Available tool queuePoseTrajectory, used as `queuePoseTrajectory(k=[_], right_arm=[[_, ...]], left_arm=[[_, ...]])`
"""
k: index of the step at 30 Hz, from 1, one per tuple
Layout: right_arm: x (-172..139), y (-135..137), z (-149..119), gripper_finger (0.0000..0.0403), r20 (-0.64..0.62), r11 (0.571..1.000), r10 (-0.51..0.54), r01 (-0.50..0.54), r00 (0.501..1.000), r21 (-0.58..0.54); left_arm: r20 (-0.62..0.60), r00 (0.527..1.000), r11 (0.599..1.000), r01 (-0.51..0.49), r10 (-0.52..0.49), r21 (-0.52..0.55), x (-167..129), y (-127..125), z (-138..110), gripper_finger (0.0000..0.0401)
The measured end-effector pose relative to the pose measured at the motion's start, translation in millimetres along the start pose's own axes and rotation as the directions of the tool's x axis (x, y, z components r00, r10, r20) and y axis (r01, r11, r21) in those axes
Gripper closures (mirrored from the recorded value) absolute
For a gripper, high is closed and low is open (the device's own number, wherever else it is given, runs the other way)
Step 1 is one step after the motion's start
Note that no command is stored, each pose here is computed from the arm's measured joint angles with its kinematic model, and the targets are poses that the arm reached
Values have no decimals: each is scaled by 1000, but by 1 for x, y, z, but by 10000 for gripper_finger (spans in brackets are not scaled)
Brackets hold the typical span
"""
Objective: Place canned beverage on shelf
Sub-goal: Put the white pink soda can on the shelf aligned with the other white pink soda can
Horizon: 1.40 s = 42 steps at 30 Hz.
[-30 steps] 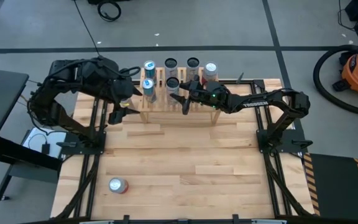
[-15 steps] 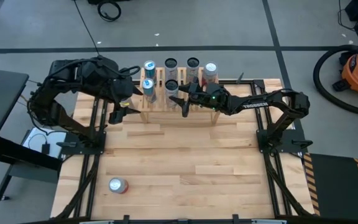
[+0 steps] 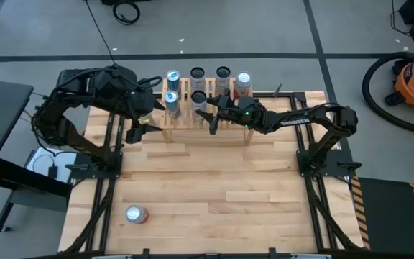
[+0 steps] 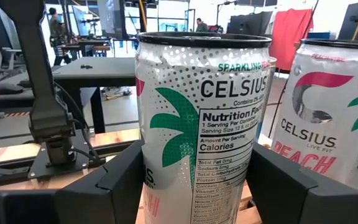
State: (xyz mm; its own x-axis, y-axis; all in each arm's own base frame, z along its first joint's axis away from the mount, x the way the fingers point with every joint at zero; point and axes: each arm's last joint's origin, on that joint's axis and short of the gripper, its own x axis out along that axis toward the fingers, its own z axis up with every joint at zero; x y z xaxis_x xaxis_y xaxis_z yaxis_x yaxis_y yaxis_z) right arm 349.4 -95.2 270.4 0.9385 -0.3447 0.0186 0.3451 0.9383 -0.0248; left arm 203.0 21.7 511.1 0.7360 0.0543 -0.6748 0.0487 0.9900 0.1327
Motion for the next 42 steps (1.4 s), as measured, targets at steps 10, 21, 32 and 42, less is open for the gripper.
queuePoseTrajectory(k=[10,21,32,42], right_arm=[[1,-6,-1,139,-7,999,32,-32,999,-1],[6,-18,-6,117,5,999,37,-37,999,26],[6,-17,-5,115,12,997,73,-73,997,14],[6,-16,-6,112,8,997,81,-81,997,-3]], left_arm=[[1,1000,1000,0,0,-10,0,0,0,87],[1,1000,1000,0,0,-11,0,0,0,87],[6,1000,1000,-1,1,-9,0,0,1,87],[8,1000,1000,-1,1,-9,0,0,1,87]])
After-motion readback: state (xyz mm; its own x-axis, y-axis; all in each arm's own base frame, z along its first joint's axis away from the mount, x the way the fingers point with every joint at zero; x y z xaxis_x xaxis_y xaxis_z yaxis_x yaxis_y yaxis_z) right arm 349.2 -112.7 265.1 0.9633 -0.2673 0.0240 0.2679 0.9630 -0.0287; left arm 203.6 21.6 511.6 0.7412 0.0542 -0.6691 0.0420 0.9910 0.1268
